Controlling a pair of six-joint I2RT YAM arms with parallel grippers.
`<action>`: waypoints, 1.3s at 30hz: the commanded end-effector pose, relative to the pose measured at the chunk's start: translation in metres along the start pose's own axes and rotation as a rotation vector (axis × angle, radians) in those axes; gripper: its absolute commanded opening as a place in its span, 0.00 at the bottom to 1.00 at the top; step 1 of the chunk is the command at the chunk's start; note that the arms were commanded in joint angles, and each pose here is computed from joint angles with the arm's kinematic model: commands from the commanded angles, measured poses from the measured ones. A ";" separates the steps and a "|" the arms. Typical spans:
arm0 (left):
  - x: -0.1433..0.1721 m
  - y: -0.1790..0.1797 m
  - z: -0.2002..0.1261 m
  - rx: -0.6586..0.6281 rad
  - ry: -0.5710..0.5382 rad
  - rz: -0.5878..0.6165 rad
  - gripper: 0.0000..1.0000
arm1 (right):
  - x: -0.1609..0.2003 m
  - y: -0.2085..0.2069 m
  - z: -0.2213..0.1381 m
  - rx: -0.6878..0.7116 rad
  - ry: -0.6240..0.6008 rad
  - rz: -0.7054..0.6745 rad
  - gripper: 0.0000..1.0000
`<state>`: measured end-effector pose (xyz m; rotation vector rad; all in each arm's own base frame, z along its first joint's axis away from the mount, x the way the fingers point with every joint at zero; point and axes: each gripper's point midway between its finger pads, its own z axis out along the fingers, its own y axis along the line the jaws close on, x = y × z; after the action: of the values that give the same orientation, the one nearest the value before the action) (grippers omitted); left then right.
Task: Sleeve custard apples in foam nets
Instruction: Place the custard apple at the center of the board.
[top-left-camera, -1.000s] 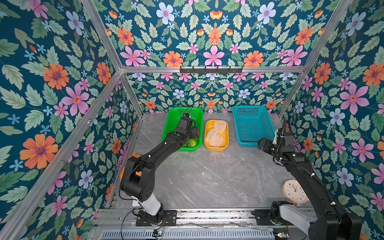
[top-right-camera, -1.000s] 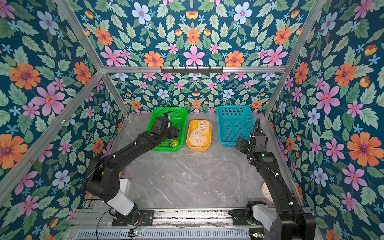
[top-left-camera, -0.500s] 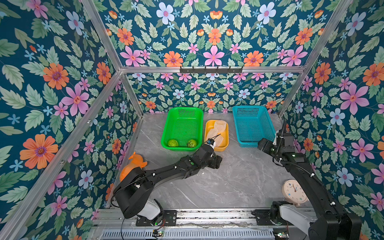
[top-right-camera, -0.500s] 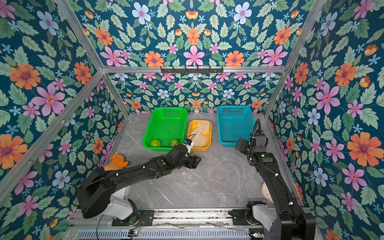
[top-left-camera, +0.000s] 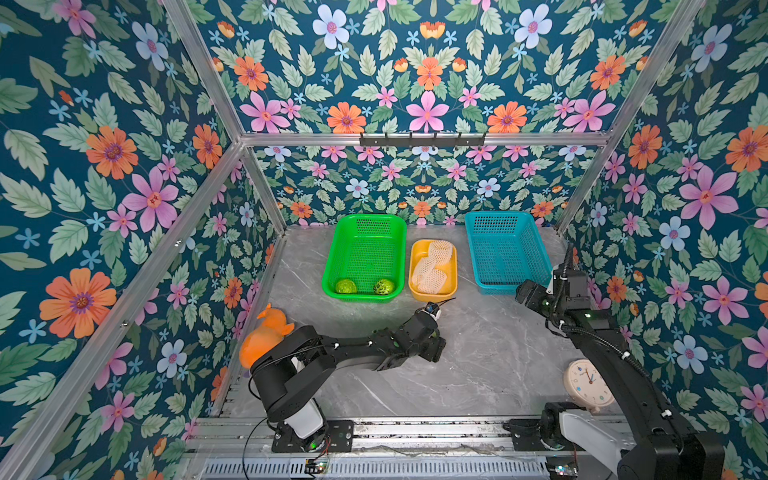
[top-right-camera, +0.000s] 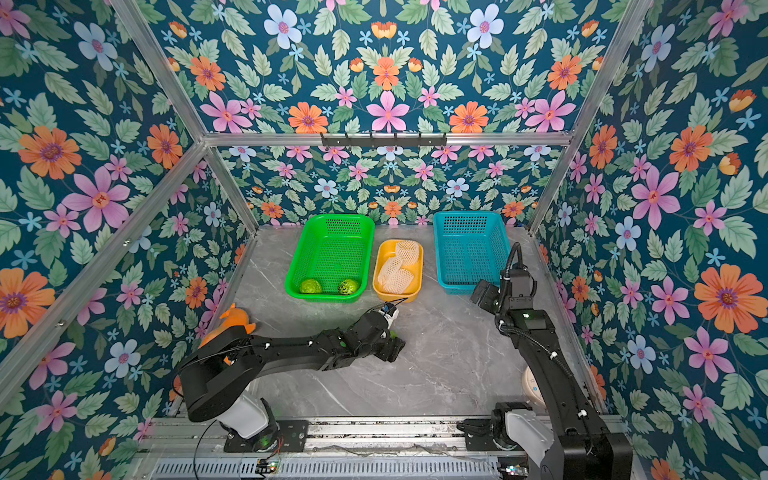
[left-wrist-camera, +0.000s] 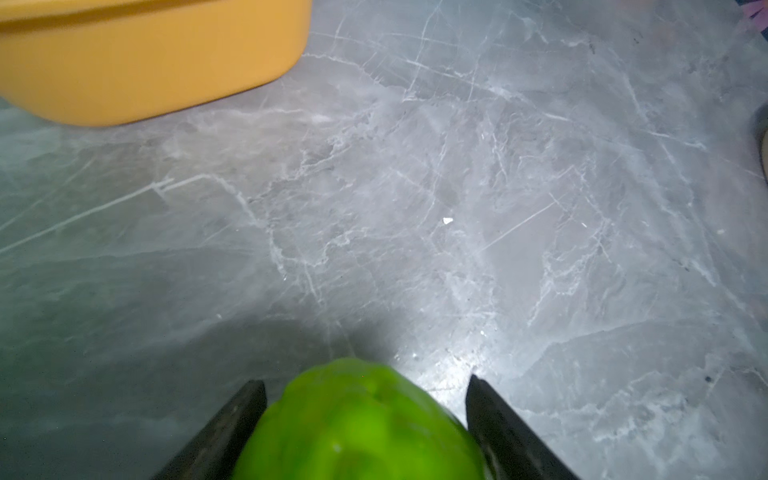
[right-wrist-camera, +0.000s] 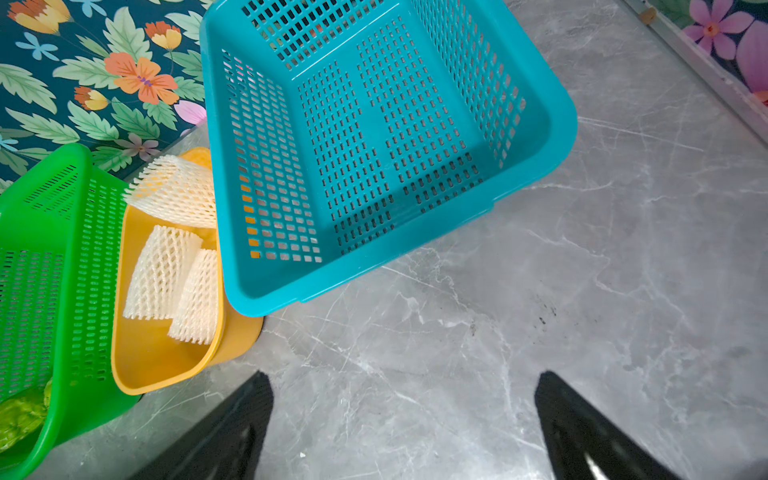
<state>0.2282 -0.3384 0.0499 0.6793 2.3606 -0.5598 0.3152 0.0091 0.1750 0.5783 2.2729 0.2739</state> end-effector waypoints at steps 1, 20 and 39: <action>-0.004 -0.001 0.003 0.003 -0.021 0.009 0.79 | 0.001 -0.003 -0.001 0.012 -0.001 0.010 0.99; -0.032 -0.004 -0.020 -0.016 -0.066 -0.020 1.00 | -0.007 0.017 -0.008 -0.045 -0.016 -0.036 0.99; -0.160 0.130 -0.119 -0.263 -0.473 -0.304 1.00 | -0.009 0.186 0.039 -0.291 0.085 -0.280 0.77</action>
<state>0.3504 -0.2356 0.1952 0.1219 2.1198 -0.4596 0.3959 0.1555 0.2183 0.1373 2.3200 0.4936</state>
